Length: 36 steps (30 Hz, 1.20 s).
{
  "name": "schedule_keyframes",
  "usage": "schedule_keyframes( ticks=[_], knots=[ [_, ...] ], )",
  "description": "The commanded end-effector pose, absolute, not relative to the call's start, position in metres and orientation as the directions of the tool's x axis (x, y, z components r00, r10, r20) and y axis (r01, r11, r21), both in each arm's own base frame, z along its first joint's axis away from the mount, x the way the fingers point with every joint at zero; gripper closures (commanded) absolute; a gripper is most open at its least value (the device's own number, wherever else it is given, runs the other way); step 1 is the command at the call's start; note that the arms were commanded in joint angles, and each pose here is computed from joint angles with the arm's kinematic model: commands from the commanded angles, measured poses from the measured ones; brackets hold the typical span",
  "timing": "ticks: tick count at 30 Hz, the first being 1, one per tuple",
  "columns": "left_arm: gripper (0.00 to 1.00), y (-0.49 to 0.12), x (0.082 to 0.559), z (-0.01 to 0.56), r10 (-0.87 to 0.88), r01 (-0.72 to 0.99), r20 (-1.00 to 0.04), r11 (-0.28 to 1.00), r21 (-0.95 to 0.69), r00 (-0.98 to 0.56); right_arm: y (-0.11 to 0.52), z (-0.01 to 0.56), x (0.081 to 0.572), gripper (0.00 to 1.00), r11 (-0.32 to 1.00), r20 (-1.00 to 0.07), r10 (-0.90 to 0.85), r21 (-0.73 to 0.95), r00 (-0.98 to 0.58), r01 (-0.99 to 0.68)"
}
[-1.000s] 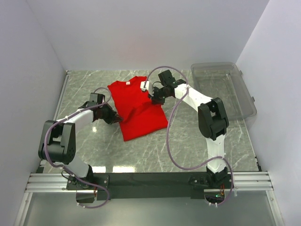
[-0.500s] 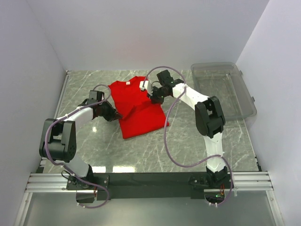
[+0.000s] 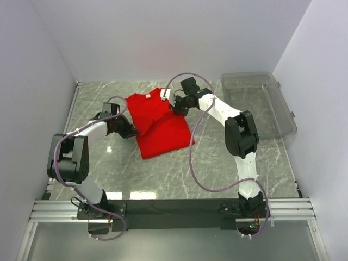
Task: Fold and stack the t-shirts
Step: Fold the tshirt
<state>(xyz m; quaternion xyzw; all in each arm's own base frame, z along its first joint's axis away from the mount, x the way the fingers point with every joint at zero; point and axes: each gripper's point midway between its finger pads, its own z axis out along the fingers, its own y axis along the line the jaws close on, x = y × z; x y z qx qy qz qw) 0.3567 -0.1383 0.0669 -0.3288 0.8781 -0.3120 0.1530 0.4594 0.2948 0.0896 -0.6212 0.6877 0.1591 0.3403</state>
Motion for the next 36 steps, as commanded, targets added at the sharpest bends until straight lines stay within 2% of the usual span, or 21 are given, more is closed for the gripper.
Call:
schedule_keyframes(
  ticks=[1, 2, 3, 4, 5, 6, 12, 16, 18, 21, 22, 26, 29, 36],
  knots=[
    [0.99, -0.14, 0.372, 0.084, -0.652, -0.421, -0.108, 0.597, -0.683, -0.75, 0.294, 0.095, 0.473, 0.75, 0.197, -0.669, -0.743, -0.23, 0.008, -0.953],
    [0.94, -0.139, 0.375, 0.087, -0.656, -0.418, -0.109, 0.591, -0.69, -0.747, 0.295, 0.096, 0.474, 0.68, 0.198, -0.669, -0.743, -0.237, 0.012, -0.951],
    [0.87, -0.139, 0.377, 0.091, -0.658, -0.407, -0.119, 0.586, -0.701, -0.744, 0.293, 0.098, 0.475, 0.52, 0.205, -0.668, -0.744, -0.243, 0.01, -0.948],
    [0.79, -0.139, 0.379, 0.096, -0.662, -0.399, -0.129, 0.583, -0.708, -0.739, 0.291, 0.098, 0.475, 0.43, 0.214, -0.67, -0.742, -0.242, 0.004, -0.947],
    [0.67, -0.136, 0.382, 0.099, -0.669, -0.397, -0.138, 0.58, -0.711, -0.73, 0.291, 0.1, 0.477, 0.36, 0.222, -0.674, -0.739, -0.244, 0.0, -0.944],
    [0.63, -0.136, 0.384, 0.108, -0.674, -0.383, -0.156, 0.577, -0.721, -0.722, 0.289, 0.109, 0.481, 0.29, 0.251, -0.688, -0.726, -0.247, -0.013, -0.936],
    [0.46, -0.114, 0.394, 0.152, -0.695, -0.317, -0.306, 0.615, -0.722, -0.651, 0.276, 0.166, 0.493, 0.29, 0.354, -0.779, -0.625, -0.234, -0.043, -0.906],
    [0.37, -0.105, 0.388, 0.174, -0.627, -0.212, -0.436, 0.696, -0.686, -0.646, 0.269, 0.181, 0.454, 0.3, 0.238, -0.817, -0.577, -0.173, 0.004, -0.956],
    [0.34, -0.103, 0.378, 0.176, -0.572, -0.166, -0.478, 0.739, -0.653, -0.667, 0.263, 0.177, 0.409, 0.3, 0.07, -0.813, -0.571, -0.184, 0.111, -0.98],
    [0.33, -0.103, 0.35, 0.162, -0.541, -0.166, -0.46, 0.755, -0.635, -0.704, 0.243, 0.155, 0.355, 0.28, -0.133, -0.754, -0.593, -0.254, 0.282, -0.958],
    [0.28, -0.103, 0.341, 0.157, -0.545, -0.175, -0.445, 0.749, -0.638, -0.711, 0.237, 0.149, 0.348, 0.27, -0.199, -0.716, -0.593, -0.313, 0.369, -0.929],
    [0.23, -0.116, 0.281, 0.118, -0.561, -0.253, -0.298, 0.702, -0.666, -0.772, 0.215, 0.117, 0.319, 0.24, -0.319, -0.598, -0.635, -0.374, 0.489, -0.871],
    [0.23, -0.134, 0.251, 0.1, -0.57, -0.278, -0.224, 0.659, -0.699, -0.79, 0.207, 0.094, 0.317, 0.24, -0.346, -0.534, -0.675, -0.38, 0.509, -0.858],
    [0.25, -0.157, 0.233, 0.079, -0.609, -0.327, -0.138, 0.587, -0.741, -0.781, 0.219, 0.061, 0.325, 0.25, -0.369, -0.466, -0.725, -0.36, 0.508, -0.857]
  ],
)
